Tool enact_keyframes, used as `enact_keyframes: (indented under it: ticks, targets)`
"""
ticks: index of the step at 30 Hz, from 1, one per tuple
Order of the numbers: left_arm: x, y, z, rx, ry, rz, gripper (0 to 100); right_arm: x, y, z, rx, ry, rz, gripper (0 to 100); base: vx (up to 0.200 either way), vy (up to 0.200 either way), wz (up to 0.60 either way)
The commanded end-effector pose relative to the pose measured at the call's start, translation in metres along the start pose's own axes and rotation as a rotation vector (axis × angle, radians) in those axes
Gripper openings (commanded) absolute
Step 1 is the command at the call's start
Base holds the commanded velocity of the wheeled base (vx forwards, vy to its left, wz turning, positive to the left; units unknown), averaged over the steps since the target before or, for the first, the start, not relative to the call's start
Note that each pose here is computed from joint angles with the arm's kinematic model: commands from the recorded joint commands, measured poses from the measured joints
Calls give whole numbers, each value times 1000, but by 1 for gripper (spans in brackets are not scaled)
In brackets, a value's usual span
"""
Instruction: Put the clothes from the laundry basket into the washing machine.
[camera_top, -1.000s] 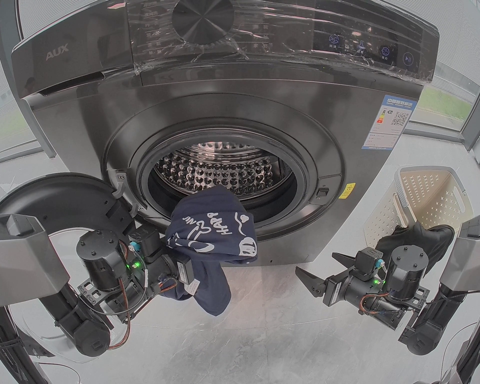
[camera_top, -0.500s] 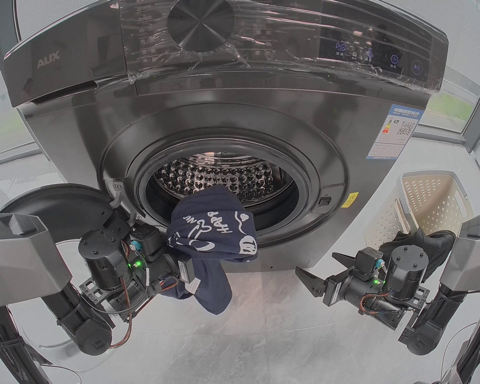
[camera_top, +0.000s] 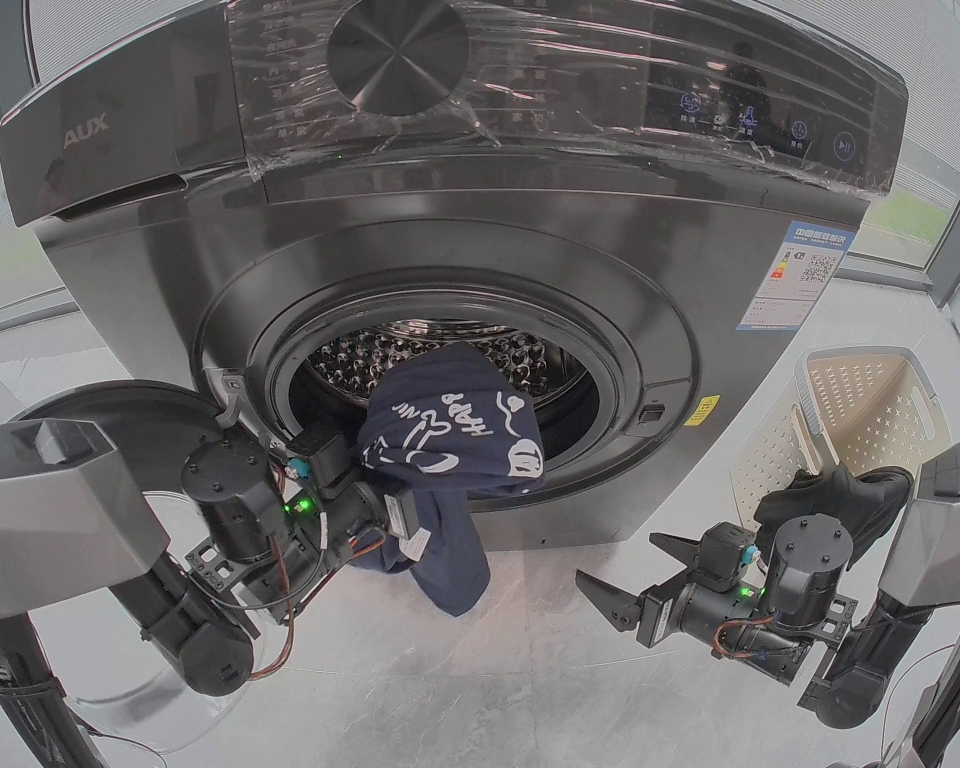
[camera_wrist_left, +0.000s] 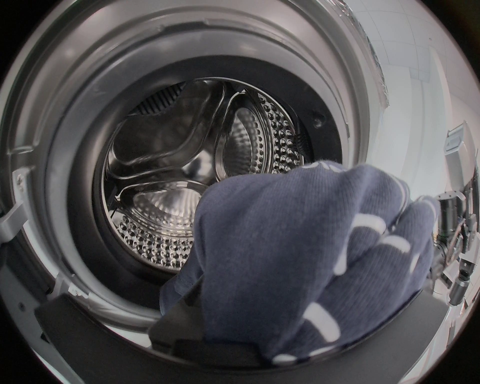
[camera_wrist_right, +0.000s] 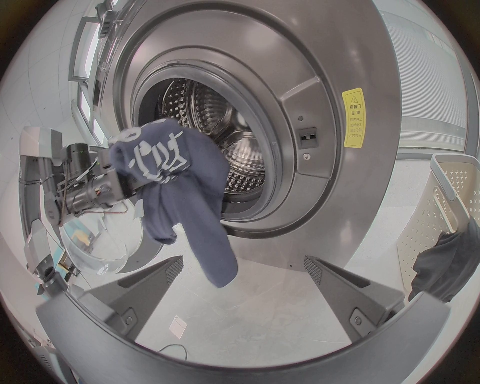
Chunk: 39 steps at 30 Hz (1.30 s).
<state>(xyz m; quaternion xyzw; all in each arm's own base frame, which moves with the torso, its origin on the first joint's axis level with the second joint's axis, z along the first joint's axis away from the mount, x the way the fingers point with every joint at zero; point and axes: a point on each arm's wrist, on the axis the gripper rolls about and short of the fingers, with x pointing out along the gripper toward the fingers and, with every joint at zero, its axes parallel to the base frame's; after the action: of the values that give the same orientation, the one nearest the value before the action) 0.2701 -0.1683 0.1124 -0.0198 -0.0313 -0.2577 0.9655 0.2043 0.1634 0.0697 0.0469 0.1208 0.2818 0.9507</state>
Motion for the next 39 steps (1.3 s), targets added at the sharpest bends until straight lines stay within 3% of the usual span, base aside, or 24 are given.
enact_keyframes:
  ticks: [1, 3, 7, 11, 16, 23, 27, 29, 32, 39]
  targets:
    - [24, -5, -8, -6, -21, -1, 0, -4, 5, -4, -5, 20, 19, 100, 0, 0, 0]
    - [37, -5, -13, -8, -36, -1, 0, -6, 5, -4, -5, 20, 19, 100, 0, 0, 0]
    - [65, -6, -20, -52, -80, 44, 0, -11, 4, 0, -4, 7, 17, 100, 0, 0, 0]
    - [82, -3, -25, -55, -101, 78, 0, -14, 4, 1, -4, 6, 18, 100, 0, 0, 0]
    - [95, 0, -28, -51, -70, 102, 0, -13, 4, 0, -3, 9, 17, 100, 0, 0, 0]
    - [117, 2, -19, -51, -70, 150, 0, -13, 4, -1, -3, 13, 16, 100, 0, 0, 0]
    - [132, 5, -27, -48, -72, 162, 0, -13, 4, -1, -4, 15, 19, 100, 0, 0, 0]
    - [143, 13, -32, -44, -79, 180, 0, -13, 4, -2, -4, 18, 17, 100, 0, 0, 0]
    - [160, 24, -22, -50, -126, 232, 0, -13, 3, -2, -2, 18, 15, 100, 0, 0, 0]
    - [177, 28, -20, -55, -132, 250, 0, -12, 4, -4, -4, 27, 17, 100, 0, 0, 0]
